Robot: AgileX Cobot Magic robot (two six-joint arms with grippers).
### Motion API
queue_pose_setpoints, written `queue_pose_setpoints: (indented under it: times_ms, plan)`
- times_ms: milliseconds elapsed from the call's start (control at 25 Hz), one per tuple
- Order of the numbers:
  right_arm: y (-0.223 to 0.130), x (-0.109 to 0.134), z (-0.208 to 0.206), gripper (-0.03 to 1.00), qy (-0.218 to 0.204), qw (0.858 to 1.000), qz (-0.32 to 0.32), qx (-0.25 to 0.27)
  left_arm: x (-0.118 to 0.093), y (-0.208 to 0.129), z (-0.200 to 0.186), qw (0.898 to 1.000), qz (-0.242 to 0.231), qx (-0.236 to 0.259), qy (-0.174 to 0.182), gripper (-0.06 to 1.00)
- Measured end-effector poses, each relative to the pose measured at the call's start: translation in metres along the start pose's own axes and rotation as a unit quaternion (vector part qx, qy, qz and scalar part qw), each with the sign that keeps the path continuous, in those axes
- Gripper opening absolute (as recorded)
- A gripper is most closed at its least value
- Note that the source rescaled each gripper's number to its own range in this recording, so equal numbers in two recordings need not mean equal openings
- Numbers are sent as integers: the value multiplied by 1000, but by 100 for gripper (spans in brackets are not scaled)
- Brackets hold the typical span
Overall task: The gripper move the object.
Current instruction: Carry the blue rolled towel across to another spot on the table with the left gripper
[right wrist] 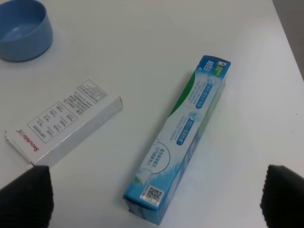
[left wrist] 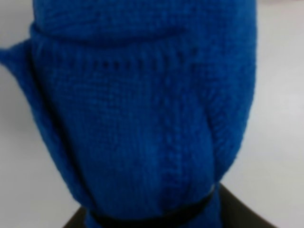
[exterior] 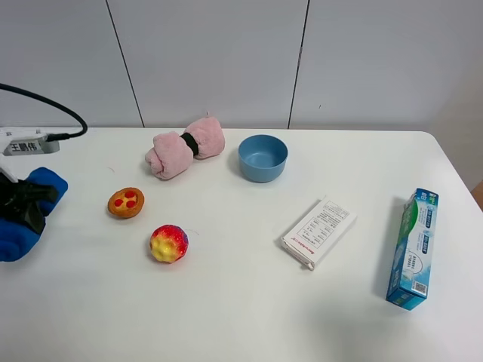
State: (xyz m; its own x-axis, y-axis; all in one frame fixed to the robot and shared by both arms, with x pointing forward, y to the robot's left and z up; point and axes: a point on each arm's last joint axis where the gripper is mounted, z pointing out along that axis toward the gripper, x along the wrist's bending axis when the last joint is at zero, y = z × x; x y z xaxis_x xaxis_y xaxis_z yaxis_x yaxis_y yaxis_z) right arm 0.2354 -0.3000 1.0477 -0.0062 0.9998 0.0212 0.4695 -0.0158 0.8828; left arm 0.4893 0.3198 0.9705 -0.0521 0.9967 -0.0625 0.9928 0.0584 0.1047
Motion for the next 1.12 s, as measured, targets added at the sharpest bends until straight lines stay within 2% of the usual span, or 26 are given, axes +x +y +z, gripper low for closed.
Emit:
queue_pose_setpoints:
  times_ms: [400, 720, 1120]
  plan:
    - [0, 0, 0, 100, 0, 1000, 0, 0, 3, -19, 31, 999, -3, -32, 8, 0]
    - [0, 0, 0, 100, 0, 1000, 0, 0, 5, -18, 59, 1000, -6, 19, 7, 0]
    - [0, 0, 0, 100, 0, 1000, 0, 0, 7, -11, 81, 1000, 4, 16, 10, 0]
